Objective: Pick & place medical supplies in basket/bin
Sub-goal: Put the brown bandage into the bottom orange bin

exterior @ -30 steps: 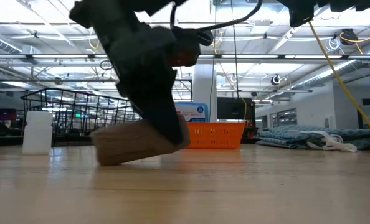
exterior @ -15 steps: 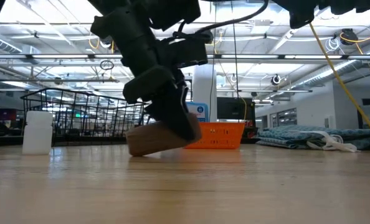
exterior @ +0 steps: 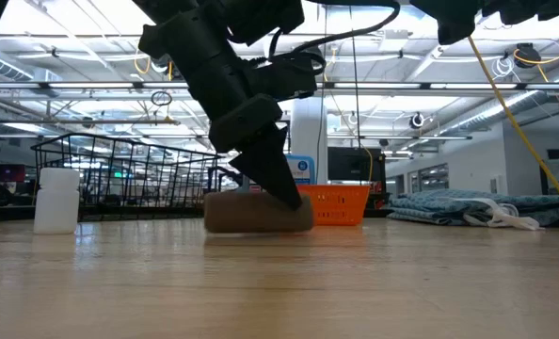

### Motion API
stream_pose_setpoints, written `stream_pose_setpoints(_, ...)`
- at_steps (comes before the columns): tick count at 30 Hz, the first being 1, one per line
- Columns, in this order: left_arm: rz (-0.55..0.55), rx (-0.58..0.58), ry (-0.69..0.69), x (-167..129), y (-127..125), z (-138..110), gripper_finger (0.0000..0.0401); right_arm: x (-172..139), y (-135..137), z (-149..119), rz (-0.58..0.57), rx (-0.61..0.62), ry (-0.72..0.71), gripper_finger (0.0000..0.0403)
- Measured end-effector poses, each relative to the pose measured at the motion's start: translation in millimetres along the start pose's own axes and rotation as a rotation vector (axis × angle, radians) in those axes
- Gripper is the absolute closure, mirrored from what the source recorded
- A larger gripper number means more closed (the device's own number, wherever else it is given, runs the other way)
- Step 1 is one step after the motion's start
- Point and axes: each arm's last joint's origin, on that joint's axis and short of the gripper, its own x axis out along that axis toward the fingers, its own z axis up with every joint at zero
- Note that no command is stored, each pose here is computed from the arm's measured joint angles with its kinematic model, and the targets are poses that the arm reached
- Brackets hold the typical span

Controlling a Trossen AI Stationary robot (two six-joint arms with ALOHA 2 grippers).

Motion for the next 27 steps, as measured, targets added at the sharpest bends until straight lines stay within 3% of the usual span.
stream_pose_setpoints(8,-0.008,-0.034,-0.018,-24,5,8,0.0152,0,0,0,0.0,-0.003,0.004,0.0206)
stream_pose_setpoints(14,0.007,-0.072,0.091,-52,11,1,0.0161,0,0,-2,-0.003,-0.008,0.018,0.0206)
stream_pose_setpoints(19,0.034,-0.116,0.217,-49,11,-13,0.016,0,0,-2,-0.003,-0.006,0.018,0.0206)
stream_pose_setpoints(27,0.014,-0.131,0.204,-37,0,-22,0.016,0,0,-2,-0.003,-0.006,0.021,0.0206)
